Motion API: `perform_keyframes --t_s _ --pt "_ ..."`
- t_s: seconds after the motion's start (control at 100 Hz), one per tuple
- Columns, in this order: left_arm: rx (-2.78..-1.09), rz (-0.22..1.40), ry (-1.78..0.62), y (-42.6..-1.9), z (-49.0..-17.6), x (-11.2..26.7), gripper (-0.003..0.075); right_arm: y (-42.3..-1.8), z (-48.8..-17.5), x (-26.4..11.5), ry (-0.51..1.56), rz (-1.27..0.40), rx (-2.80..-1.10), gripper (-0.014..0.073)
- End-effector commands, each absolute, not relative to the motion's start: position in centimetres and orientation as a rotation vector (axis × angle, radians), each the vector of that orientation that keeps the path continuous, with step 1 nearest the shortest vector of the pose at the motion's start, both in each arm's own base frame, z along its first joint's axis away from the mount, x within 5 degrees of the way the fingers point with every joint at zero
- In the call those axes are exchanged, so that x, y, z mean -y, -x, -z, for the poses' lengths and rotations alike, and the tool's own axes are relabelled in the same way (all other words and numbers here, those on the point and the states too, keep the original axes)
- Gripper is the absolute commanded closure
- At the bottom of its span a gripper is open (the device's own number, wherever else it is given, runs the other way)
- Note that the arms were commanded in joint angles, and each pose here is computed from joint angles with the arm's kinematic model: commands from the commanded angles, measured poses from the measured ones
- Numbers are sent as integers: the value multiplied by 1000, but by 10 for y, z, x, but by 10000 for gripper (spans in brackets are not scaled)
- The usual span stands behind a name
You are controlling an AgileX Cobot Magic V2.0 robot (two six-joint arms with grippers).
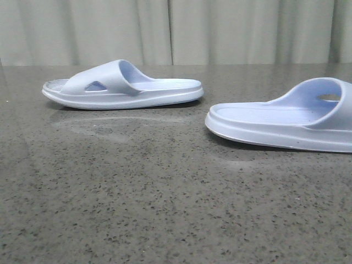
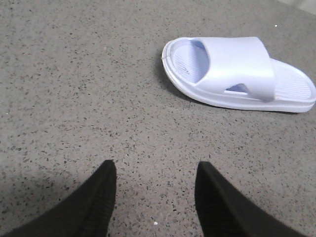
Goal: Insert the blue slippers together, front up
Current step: 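Lower both grippers onto the heel rims of the two blue slippers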
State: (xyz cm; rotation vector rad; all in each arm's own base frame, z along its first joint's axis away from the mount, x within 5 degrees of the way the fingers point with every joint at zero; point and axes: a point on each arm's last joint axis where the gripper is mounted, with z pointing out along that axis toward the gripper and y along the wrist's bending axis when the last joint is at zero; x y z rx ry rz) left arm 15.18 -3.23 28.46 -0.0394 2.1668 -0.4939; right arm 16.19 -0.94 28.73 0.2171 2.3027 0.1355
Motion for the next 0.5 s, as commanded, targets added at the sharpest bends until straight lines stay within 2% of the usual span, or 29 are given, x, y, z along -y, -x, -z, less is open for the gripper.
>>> perform_keyframes --t_s 0.0,0.17,0.49 --pt "-2079 493 67 -158 -300 31 389 -179 -298 16 -232 -108 -2260 358" --pt "-2069 473 41 -158 -300 30 389 -195 -292 22 -248 -138 -2340 358" --pt "-2052 447 24 -159 -301 29 389 -211 -276 41 -344 -444 -2368 358"
